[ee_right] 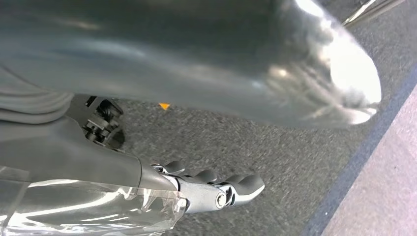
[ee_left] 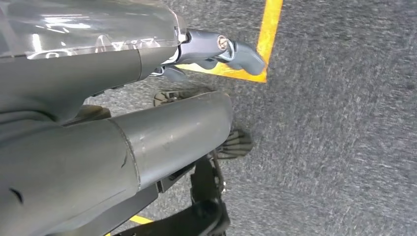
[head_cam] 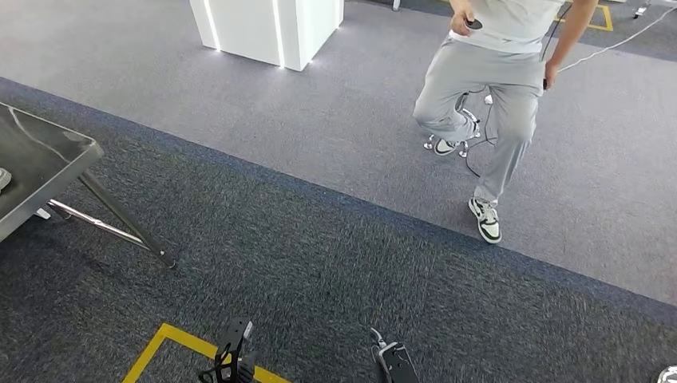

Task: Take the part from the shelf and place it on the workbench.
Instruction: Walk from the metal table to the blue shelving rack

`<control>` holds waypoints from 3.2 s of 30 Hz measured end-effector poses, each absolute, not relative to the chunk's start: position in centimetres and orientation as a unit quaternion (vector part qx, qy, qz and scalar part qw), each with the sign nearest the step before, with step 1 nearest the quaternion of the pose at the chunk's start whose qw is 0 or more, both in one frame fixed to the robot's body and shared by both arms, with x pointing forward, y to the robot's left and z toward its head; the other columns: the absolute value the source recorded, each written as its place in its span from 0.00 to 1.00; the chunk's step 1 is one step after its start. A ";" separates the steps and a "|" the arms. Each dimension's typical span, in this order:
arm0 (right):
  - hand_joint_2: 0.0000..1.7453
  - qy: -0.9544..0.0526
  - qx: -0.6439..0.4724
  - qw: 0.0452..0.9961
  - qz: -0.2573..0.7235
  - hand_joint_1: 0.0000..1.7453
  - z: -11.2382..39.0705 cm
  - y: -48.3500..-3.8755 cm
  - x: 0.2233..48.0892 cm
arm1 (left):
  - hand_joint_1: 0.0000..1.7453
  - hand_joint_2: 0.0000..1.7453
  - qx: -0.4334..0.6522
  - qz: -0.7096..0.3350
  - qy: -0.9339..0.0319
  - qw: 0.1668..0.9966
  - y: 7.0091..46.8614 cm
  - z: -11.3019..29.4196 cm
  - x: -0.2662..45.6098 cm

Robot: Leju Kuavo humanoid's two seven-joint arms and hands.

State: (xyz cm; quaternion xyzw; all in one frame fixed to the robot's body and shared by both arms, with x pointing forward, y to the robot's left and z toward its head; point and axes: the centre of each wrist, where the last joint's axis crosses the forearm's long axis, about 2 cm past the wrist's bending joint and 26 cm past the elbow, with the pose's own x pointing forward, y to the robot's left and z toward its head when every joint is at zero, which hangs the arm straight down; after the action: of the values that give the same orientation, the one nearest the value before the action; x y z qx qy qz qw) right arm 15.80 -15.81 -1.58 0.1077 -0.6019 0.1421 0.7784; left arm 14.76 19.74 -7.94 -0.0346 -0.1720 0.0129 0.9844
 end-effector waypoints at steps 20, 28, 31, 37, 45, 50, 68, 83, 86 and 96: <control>0.00 -0.604 0.116 0.775 0.145 0.00 -1.6 -16.0 15.6 | 0.00 0.00 -0.030 -0.001 -0.166 0.986 20.1 -8.2 14.1; 0.00 -0.603 0.116 0.776 0.148 0.00 -1.6 -16.1 15.6 | 0.00 0.00 -0.035 -0.004 -0.167 0.985 20.2 -8.2 14.2; 0.00 -0.602 0.115 0.776 0.149 0.00 -1.6 -16.2 15.7 | 0.00 0.00 -0.036 -0.005 -0.168 0.985 20.2 -8.2 14.3; 0.00 -0.598 0.113 0.779 0.148 0.00 -1.7 -16.4 15.5 | 0.00 0.00 -0.025 -0.011 -0.168 0.985 20.3 -8.2 14.3; 0.00 -0.598 0.112 0.780 0.148 0.00 -1.6 -16.5 15.7 | 0.00 0.00 -0.024 -0.022 -0.167 0.985 20.2 -8.1 14.5; 0.00 -0.597 0.113 0.780 0.148 0.00 -1.6 -16.4 15.6 | 0.00 0.00 -0.024 -0.024 -0.164 0.986 20.2 -8.2 14.3; 0.00 -0.591 0.111 0.785 0.147 0.00 -1.9 -16.9 15.2 | 0.00 0.00 -0.027 -0.035 -0.164 0.985 20.1 -8.1 14.6; 0.00 -0.589 0.111 0.787 0.148 0.00 -2.1 -17.0 14.8 | 0.00 0.00 -0.028 -0.030 -0.175 0.984 20.0 -8.1 14.6; 0.00 -0.589 0.110 0.787 0.148 0.00 -2.1 -17.0 14.8 | 0.00 0.00 -0.028 -0.030 -0.176 0.984 20.0 -8.0 14.7; 0.00 -0.592 0.097 0.784 0.157 0.00 -2.6 -16.8 14.3 | 0.00 0.00 -0.030 -0.030 -0.178 0.983 20.0 -8.2 14.2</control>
State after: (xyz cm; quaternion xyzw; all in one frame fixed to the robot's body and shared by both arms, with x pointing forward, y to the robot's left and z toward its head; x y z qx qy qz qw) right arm 14.28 -16.80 -2.57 0.0972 -0.5922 0.1569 0.7843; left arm 14.20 20.01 -8.20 -0.0295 -0.1785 -0.0301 0.9830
